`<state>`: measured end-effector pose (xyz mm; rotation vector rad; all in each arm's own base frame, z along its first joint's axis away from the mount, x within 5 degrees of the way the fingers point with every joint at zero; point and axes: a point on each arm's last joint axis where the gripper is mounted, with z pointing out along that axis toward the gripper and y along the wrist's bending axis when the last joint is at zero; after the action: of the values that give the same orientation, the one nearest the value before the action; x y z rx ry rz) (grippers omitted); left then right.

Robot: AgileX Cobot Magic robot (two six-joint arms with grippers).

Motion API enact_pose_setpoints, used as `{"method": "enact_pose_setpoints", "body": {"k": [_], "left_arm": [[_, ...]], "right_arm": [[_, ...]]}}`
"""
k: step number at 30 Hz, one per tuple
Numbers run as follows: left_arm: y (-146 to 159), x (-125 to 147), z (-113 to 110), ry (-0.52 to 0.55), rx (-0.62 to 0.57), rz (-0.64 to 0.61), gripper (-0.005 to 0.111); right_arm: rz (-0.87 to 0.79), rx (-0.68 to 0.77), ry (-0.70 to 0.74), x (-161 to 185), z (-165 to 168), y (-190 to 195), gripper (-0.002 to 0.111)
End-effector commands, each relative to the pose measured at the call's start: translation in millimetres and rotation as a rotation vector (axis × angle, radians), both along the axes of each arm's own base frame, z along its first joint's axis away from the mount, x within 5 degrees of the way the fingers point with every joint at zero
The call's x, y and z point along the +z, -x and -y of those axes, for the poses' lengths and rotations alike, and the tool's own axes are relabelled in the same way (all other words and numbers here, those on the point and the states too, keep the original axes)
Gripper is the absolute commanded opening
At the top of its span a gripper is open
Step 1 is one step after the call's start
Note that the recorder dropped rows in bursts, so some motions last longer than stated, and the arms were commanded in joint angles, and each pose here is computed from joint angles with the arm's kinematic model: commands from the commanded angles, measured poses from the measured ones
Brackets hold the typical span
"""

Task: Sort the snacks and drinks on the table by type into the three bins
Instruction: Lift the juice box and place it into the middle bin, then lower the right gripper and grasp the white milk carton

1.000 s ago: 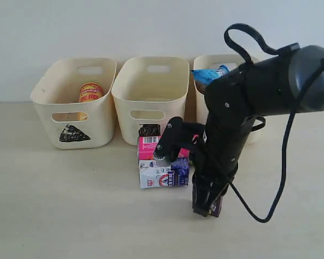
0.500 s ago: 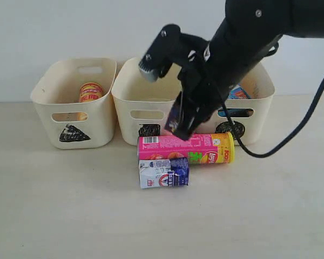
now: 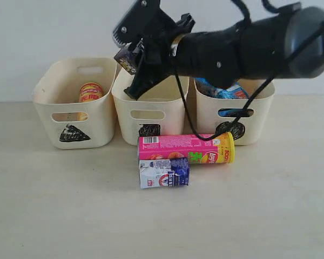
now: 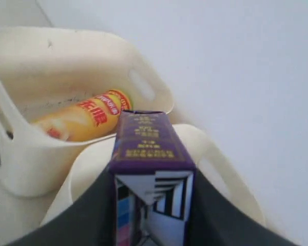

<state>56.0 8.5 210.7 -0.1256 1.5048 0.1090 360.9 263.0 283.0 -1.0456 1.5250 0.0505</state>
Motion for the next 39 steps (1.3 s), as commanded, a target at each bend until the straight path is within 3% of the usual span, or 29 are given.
{"method": "enact_pose_setpoints", "body": {"k": [1,4,9,11,14,16,18,20,23,26,31,39], "left_arm": [[0,1,0,0.012,0.004,0.009,0.004],[0,1,0,0.012,0.004,0.009,0.004],[0,1,0,0.012,0.004,0.009,0.004],[0,1,0,0.012,0.004,0.009,0.004],[0,1,0,0.012,0.004,0.009,0.004],[0,1,0,0.012,0.004,0.009,0.004],[0,1,0,0.012,0.004,0.009,0.004],[0,1,0,0.012,0.004,0.009,0.004],[0,1,0,0.012,0.004,0.009,0.004],[0,1,0,0.012,0.004,0.009,0.004],[0,1,0,0.012,0.004,0.009,0.004],[0,1,0,0.012,0.004,0.009,0.004]], "right_arm": [[0.071,-0.100,-0.203,-22,9,-32,0.001],[0.066,-0.209,-0.323,-39,20,-49,0.001],[0.029,-0.248,-0.309,-59,29,-64,0.002],[0.013,-0.247,-0.300,-62,27,-67,0.008],[-0.021,-0.245,-0.285,-66,24,-71,0.032],[-0.049,-0.243,-0.275,-65,22,-73,0.057],[-0.053,-0.243,-0.278,-63,21,-74,0.074],[-0.063,-0.250,-0.294,-56,22,-73,0.078],[-0.096,-0.251,-0.306,-38,24,-66,0.072],[-0.149,-0.232,-0.268,-18,28,-55,0.053],[-0.277,-0.190,-0.158,8,35,-32,0.002],[-0.577,-0.119,0.098,10,47,5,0.001]]}}
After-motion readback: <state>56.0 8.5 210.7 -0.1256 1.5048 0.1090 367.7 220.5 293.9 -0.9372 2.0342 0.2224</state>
